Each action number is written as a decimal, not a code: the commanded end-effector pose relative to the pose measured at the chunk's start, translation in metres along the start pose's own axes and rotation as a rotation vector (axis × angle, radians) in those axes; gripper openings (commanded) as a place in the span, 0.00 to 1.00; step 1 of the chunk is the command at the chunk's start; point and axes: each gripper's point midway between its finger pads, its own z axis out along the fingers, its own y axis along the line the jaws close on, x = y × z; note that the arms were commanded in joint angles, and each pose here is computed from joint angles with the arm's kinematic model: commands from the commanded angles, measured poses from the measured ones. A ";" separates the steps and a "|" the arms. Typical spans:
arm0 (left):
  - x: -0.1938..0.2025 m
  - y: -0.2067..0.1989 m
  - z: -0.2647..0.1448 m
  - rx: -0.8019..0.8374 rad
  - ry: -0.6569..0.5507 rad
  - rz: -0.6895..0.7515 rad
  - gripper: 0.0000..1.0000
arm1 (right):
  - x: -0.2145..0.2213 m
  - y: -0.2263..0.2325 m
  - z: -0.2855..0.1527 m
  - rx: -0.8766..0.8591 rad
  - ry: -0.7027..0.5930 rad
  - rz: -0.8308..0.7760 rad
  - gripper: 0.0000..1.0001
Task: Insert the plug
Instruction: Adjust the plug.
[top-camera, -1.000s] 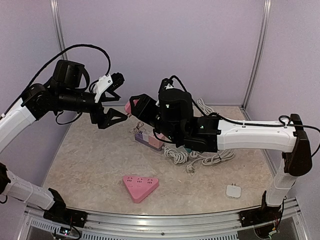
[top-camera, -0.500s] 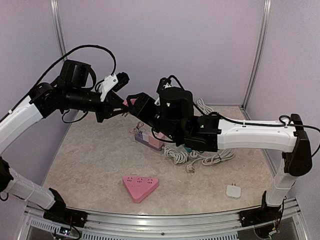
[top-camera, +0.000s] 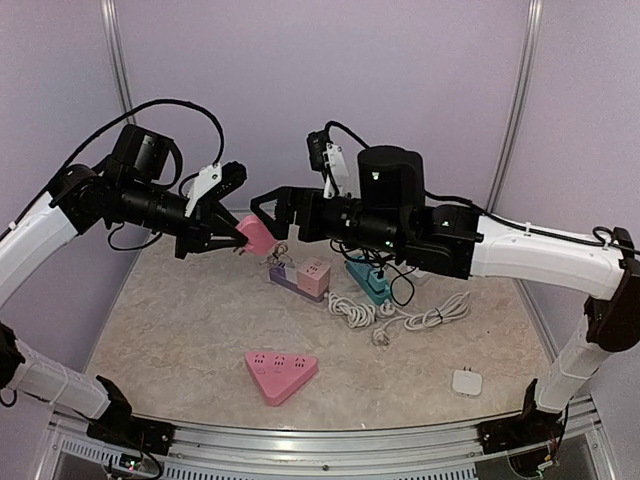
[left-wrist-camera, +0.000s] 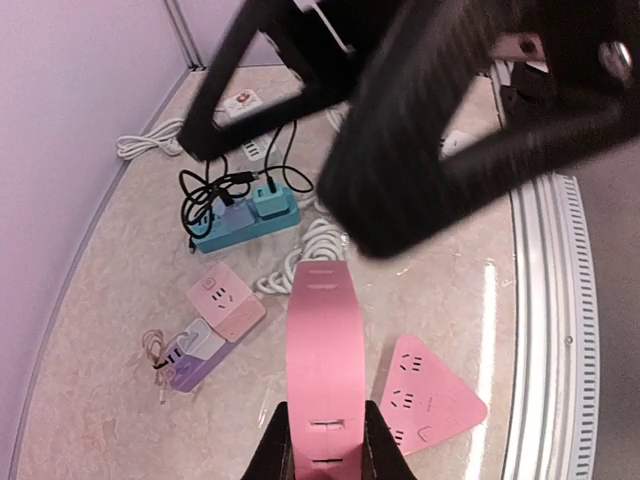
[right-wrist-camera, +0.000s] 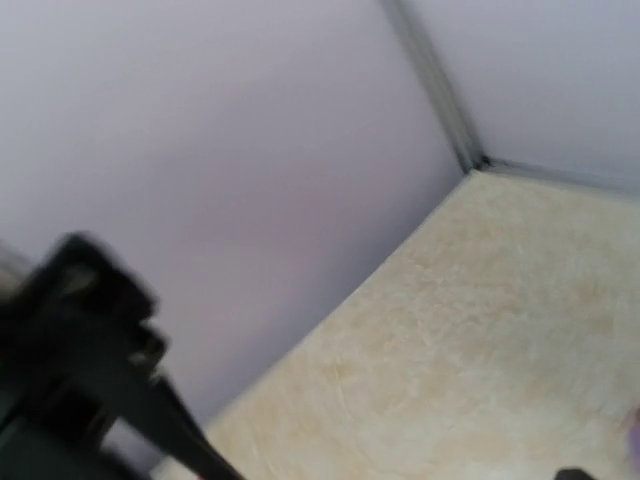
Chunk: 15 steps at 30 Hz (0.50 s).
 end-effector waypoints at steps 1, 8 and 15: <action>0.002 -0.046 -0.019 0.181 -0.005 0.057 0.00 | 0.012 0.029 -0.048 -0.283 0.196 -0.416 1.00; -0.001 -0.058 -0.020 0.243 0.011 0.079 0.00 | 0.051 0.040 -0.042 -0.445 0.383 -0.581 1.00; -0.006 -0.059 -0.018 0.278 0.015 0.094 0.00 | 0.060 0.043 -0.036 -0.557 0.433 -0.611 0.89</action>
